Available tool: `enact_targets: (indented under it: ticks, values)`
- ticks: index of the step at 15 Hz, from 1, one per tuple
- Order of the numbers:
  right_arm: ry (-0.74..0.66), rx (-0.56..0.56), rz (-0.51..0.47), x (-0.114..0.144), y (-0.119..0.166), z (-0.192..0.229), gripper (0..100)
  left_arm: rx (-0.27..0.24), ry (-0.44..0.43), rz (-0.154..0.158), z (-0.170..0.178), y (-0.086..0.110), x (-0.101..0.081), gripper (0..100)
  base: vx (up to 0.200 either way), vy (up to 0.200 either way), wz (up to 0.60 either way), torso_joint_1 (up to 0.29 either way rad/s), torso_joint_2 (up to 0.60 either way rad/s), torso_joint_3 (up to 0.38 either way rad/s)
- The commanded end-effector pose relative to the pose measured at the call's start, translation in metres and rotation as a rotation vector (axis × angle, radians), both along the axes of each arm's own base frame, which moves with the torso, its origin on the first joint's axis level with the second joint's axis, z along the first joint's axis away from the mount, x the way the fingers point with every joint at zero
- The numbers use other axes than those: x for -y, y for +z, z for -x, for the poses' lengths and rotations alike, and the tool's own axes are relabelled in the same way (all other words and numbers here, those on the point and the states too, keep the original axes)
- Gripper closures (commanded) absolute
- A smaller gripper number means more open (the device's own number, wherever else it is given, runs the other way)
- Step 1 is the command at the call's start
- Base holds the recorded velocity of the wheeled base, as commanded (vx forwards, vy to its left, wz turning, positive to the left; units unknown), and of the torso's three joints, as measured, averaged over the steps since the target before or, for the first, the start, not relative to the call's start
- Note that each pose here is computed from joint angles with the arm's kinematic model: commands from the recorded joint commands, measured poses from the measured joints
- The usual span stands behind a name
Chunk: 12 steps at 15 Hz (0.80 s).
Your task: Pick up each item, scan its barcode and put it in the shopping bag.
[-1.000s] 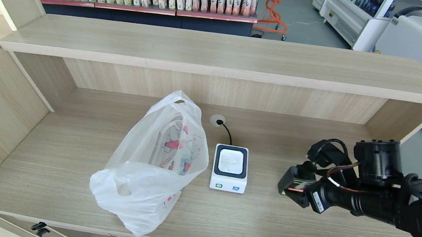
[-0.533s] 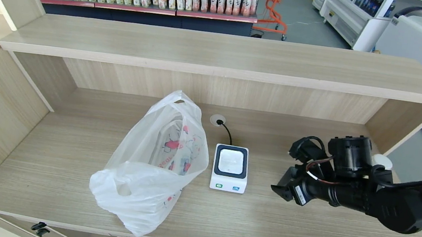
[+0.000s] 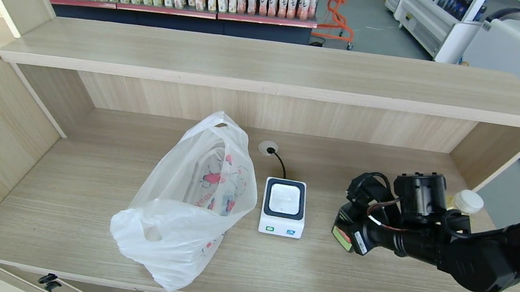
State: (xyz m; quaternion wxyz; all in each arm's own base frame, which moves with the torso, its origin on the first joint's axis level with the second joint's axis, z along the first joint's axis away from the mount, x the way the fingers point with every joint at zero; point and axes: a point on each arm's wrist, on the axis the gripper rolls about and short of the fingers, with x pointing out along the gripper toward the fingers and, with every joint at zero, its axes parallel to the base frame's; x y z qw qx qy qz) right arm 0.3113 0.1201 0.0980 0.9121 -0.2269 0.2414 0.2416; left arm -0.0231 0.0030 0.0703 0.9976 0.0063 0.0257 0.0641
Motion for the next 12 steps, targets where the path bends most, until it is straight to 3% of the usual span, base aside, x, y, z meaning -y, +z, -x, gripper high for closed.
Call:
enact_targets:
  ticks: [1,5,7,9,12]
  values:
    - [0.002,0.027,-0.012,0.001,0.005,0.004,100,0.0,0.0,0.0,0.0,0.0,0.0,0,0.0,0.0,0.0,0.0,0.0,0.0]
    - [0.005,0.164,-0.074,0.018,0.047,0.047,100,0.0,0.0,0.0,0.0,0.0,0.0,0,0.0,0.0,0.0,0.0,0.0,0.0]
    - [0.025,0.211,-0.085,0.035,0.06,0.091,100,0.0,0.0,0.0,0.0,0.0,0.0,0,0.0,0.0,0.0,0.0,0.0,0.0]
    - [0.058,0.255,-0.031,0.043,0.062,0.115,100,0.0,0.0,0.0,0.0,0.0,0.0,0,0.0,0.0,0.0,0.0,0.0,0.0]
    - [0.143,0.39,0.134,0.05,0.074,0.128,100,0.0,0.0,0.0,0.0,0.0,0.0,0,0.0,0.0,0.0,0.0,0.0,0.0]
